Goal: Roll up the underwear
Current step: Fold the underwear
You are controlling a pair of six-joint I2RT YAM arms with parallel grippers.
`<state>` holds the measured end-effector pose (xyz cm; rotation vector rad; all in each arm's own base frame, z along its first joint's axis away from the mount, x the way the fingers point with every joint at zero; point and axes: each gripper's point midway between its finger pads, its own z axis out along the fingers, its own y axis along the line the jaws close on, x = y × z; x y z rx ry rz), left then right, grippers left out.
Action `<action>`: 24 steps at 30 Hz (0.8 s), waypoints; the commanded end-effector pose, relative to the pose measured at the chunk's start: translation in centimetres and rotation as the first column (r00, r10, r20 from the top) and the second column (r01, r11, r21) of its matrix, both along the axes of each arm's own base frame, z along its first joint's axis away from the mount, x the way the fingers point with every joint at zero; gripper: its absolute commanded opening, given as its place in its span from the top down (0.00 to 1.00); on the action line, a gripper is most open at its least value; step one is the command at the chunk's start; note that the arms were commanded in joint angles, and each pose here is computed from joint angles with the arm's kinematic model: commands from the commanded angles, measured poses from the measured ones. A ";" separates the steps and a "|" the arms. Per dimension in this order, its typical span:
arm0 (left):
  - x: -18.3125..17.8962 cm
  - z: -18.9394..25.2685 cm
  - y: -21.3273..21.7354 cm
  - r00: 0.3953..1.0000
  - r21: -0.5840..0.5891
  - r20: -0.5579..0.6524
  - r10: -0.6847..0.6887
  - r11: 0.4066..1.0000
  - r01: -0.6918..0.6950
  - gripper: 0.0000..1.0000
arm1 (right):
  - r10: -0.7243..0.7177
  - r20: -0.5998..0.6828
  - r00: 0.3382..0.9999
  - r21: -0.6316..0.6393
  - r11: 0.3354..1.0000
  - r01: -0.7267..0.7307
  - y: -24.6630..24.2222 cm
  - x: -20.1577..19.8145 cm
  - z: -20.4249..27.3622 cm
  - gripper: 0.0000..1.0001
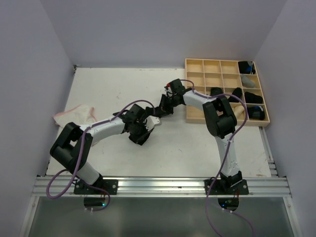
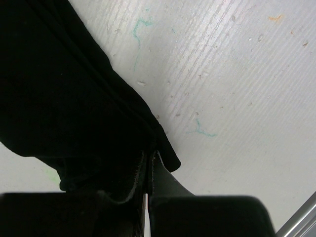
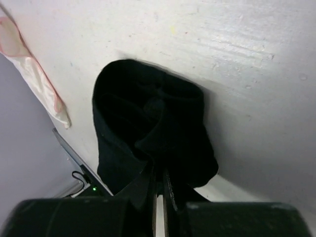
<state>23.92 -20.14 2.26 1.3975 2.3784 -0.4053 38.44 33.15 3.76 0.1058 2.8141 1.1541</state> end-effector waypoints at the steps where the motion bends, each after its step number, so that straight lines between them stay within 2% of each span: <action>1: -1.3 -2.2 2.9 0.997 0.125 -0.062 0.038 0.992 -0.030 1.00 | -0.007 0.070 0.998 0.069 0.998 0.002 1.2 2.1 2.6 0.91; 2: -1.4 -2.2 2.9 0.997 0.125 -0.064 0.039 0.992 -0.031 1.00 | -0.010 0.078 0.997 0.069 0.998 0.004 1.2 2.2 2.8 0.85; 6: -1.4 -2.3 2.9 0.997 0.127 -0.066 0.039 0.991 -0.031 1.00 | -0.015 0.084 0.996 0.097 0.995 0.007 1.6 2.6 3.4 0.82; 9: -1.5 -2.3 2.9 0.997 0.129 -0.071 0.036 0.991 -0.027 1.00 | -0.020 0.088 0.996 0.127 0.992 0.009 2.1 2.8 4.0 0.75; 13: -1.5 -2.4 3.0 0.996 0.131 -0.075 0.039 0.991 -0.029 1.00 | -0.023 0.094 0.995 0.152 0.988 0.009 2.6 3.3 4.6 0.74; 16: -1.5 -2.5 2.9 0.997 0.132 -0.073 0.037 0.991 -0.027 1.00 | -0.022 0.091 0.996 0.165 0.986 0.007 2.8 3.4 4.8 0.78; 20: -1.4 -2.6 3.0 0.997 0.136 -0.074 0.036 0.990 -0.026 1.00 | -0.028 0.104 0.994 0.176 0.984 0.009 3.0 3.7 5.6 0.68; 24: -1.4 -2.6 2.9 0.996 0.133 -0.076 0.037 0.991 -0.026 1.00 | -0.033 0.113 0.993 0.175 0.985 0.013 3.1 4.1 5.8 0.64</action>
